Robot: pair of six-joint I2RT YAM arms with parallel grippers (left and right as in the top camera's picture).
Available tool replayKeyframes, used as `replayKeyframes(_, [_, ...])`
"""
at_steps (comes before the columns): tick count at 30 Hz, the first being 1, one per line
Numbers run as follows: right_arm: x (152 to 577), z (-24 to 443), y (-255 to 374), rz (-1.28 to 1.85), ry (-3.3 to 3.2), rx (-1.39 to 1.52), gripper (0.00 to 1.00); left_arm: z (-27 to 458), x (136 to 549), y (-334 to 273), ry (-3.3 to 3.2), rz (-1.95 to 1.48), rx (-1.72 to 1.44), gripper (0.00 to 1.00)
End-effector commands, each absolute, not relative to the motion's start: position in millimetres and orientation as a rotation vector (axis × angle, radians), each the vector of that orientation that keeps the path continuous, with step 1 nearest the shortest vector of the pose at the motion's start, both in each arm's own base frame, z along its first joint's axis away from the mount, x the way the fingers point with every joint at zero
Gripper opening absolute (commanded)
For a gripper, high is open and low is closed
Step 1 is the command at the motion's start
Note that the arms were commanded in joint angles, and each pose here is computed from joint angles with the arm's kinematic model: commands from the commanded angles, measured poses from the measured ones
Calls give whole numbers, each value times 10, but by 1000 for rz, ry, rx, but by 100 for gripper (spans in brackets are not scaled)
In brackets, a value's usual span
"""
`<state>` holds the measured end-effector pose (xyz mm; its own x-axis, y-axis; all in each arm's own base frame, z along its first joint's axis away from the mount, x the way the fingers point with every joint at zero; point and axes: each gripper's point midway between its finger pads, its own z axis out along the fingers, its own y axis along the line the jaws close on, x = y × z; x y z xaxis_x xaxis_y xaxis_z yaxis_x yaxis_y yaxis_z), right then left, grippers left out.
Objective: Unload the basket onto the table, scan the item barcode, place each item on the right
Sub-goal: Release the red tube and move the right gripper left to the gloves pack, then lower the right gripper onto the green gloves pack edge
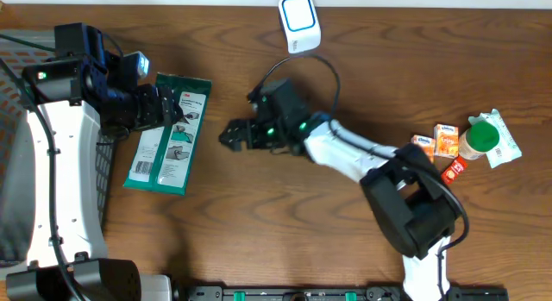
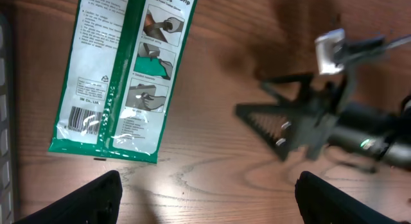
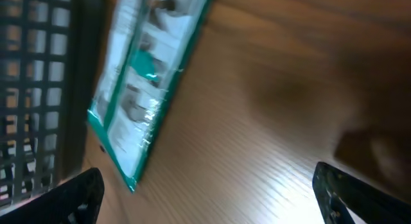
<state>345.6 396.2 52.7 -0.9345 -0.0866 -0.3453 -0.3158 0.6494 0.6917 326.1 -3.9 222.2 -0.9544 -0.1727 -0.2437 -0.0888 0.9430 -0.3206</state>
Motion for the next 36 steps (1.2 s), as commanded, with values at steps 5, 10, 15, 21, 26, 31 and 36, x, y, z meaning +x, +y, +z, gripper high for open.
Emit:
replayKeyframes(5, [3098,180,4502,1137,2537,-370,98,2260,3239,-50,2819,-455,-198,87])
replayKeyframes(10, [2929,-43,4733,1200,2531,-356,92,2259,3238,-50,2819,-455,-199,87])
replayKeyframes(15, [2982,-223,4836,1250,2495,-251,76,2260,3239,-50,2819,-455,-198,87])
replayKeyframes(21, [3094,-368,4905,1327,2426,-136,72,2259,3238,-50,2819,-455,-198,87])
replayKeyframes(26, [3185,-392,4921,1305,2364,-105,62,2260,3239,-50,2819,-455,-198,87])
replayKeyframes(31, [3152,-255,5093,1296,2301,-190,59,2260,3239,-50,2819,-455,-198,87])
replayKeyframes(36, [3017,-180,5301,1265,2287,-334,61,2260,3239,-50,2819,-455,-198,87])
